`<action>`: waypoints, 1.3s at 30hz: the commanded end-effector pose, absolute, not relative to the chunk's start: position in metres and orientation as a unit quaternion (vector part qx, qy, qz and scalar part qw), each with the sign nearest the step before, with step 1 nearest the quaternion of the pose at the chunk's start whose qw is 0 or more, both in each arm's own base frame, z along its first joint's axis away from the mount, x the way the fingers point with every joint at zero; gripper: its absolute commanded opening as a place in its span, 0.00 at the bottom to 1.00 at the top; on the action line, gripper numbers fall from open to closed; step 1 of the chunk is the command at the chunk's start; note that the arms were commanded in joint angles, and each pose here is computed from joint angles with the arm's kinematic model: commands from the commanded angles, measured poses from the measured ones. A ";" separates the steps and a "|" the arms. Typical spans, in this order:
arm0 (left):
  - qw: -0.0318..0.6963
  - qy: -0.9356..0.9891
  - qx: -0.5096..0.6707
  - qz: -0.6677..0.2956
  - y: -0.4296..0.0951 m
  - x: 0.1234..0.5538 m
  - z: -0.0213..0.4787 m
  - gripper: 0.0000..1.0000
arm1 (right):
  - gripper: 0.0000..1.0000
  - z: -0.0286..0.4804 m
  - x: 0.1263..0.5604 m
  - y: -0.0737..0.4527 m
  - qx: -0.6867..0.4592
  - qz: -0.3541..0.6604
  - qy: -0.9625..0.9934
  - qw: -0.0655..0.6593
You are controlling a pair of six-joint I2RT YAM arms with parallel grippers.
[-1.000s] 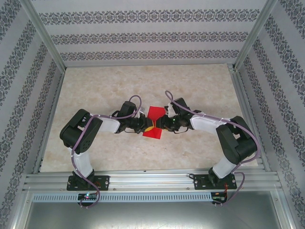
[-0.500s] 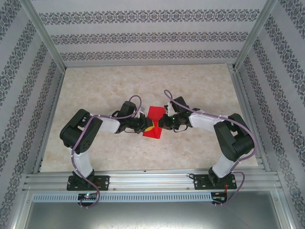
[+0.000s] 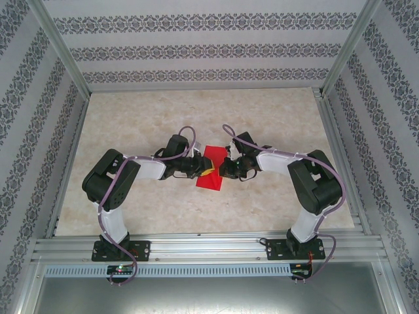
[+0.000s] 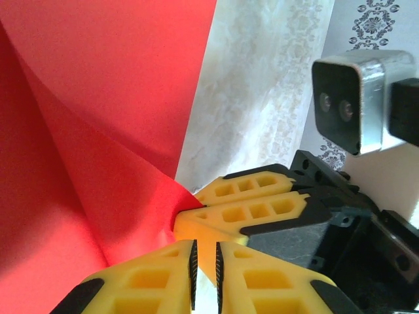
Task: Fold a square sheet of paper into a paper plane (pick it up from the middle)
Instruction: Fold the triangle a second time at the center of the table.
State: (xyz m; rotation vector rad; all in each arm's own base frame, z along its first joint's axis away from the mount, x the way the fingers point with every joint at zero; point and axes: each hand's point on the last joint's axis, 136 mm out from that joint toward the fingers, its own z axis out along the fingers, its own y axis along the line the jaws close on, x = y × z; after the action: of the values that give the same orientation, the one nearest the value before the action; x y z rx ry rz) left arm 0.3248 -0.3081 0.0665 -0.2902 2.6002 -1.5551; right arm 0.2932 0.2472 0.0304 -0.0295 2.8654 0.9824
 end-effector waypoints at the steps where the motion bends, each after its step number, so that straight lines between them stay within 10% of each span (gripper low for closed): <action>1: 0.052 0.853 -0.071 -0.514 -0.319 0.326 0.072 0.19 | 0.10 0.028 0.298 0.243 -0.018 0.309 0.949 0.057; 39: 0.040 0.876 -0.063 -0.477 -0.325 0.328 0.054 0.16 | 0.07 0.021 0.312 0.240 -0.061 0.275 0.957 0.066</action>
State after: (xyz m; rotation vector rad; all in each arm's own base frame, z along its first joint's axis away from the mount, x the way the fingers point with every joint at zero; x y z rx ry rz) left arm 0.3300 -0.3190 0.0559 -0.2386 2.6665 -1.4819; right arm 0.3067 0.2425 0.0246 -0.1546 2.8841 0.8530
